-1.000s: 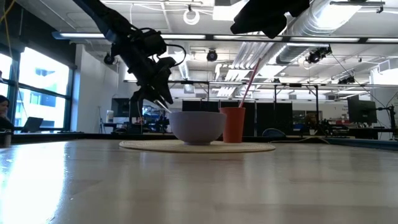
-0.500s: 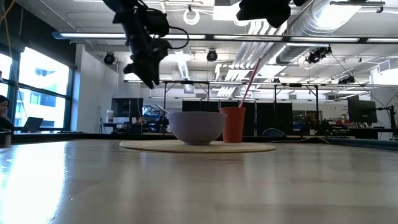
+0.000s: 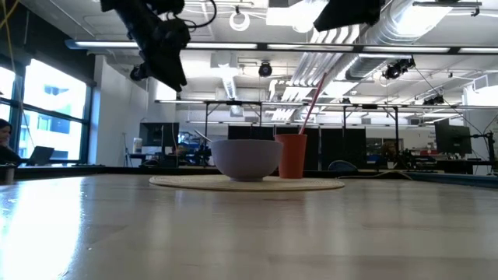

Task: Pick & Place Utensil
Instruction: Put the silver fork into the violet bowl

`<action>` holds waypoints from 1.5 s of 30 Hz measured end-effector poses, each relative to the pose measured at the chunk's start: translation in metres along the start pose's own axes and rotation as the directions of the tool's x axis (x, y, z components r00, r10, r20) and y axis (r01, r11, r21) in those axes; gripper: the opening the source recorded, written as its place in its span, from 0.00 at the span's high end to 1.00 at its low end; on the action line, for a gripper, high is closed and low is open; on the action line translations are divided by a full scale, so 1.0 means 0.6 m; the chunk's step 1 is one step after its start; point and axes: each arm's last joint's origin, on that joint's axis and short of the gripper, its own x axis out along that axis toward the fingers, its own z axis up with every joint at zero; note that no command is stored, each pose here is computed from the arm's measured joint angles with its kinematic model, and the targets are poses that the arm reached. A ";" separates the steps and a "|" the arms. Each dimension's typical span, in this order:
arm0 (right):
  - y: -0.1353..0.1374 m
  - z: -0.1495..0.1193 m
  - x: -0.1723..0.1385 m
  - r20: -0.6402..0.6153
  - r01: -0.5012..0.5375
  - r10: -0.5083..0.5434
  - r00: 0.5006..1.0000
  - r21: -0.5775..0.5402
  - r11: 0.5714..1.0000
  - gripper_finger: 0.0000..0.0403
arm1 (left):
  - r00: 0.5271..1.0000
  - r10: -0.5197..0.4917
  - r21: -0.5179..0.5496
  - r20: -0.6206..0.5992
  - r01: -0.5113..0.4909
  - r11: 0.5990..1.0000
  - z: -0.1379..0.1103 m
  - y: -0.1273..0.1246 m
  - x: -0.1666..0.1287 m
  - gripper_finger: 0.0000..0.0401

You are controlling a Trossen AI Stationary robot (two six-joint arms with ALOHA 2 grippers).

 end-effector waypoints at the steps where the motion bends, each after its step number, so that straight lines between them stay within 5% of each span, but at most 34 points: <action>1: -0.015 0.002 0.002 -0.001 0.025 -0.025 1.000 0.026 0.999 0.72 | 1.000 -0.014 0.009 0.007 0.014 1.000 -0.010 -0.006 -0.002 0.64; 10: -0.135 0.016 0.005 0.005 0.185 -0.189 0.982 0.162 0.969 0.72 | 0.993 -0.090 0.087 0.082 0.083 0.993 -0.081 -0.050 -0.012 0.64; 17: -0.227 0.013 0.009 -0.022 0.372 -0.382 0.924 0.292 0.881 0.66 | 0.981 -0.153 0.127 0.121 0.138 0.982 -0.114 -0.073 -0.007 0.64; 19: -0.262 0.004 0.015 -0.066 0.437 -0.444 0.893 0.356 0.826 0.61 | 0.979 -0.169 0.140 0.117 0.152 0.978 -0.120 -0.079 -0.002 0.64; 23: -0.329 -0.024 0.024 -0.196 0.577 -0.564 0.802 0.499 0.647 0.51 | 0.974 -0.196 0.165 0.112 0.177 0.970 -0.132 -0.088 0.006 0.64; 30: -0.389 -0.079 0.088 -0.385 0.646 -0.561 0.733 0.650 0.399 0.46 | 0.976 -0.194 0.170 0.100 0.175 0.970 -0.139 -0.088 0.010 0.64; 34: -0.427 -0.120 0.113 -0.502 0.712 -0.608 0.615 0.685 0.155 0.47 | 0.975 -0.196 0.164 0.101 0.178 0.970 -0.138 -0.088 0.010 0.64; 36: -0.444 -0.138 0.120 -0.542 0.720 -0.605 0.583 0.690 0.076 0.48 | 0.975 -0.200 0.155 0.099 0.184 0.971 -0.138 -0.088 0.010 0.64; 45: -0.467 -0.209 0.172 -0.686 0.814 -0.521 0.508 0.579 0.032 0.53 | 0.975 -0.198 0.152 0.100 0.182 0.971 -0.138 -0.088 0.010 0.64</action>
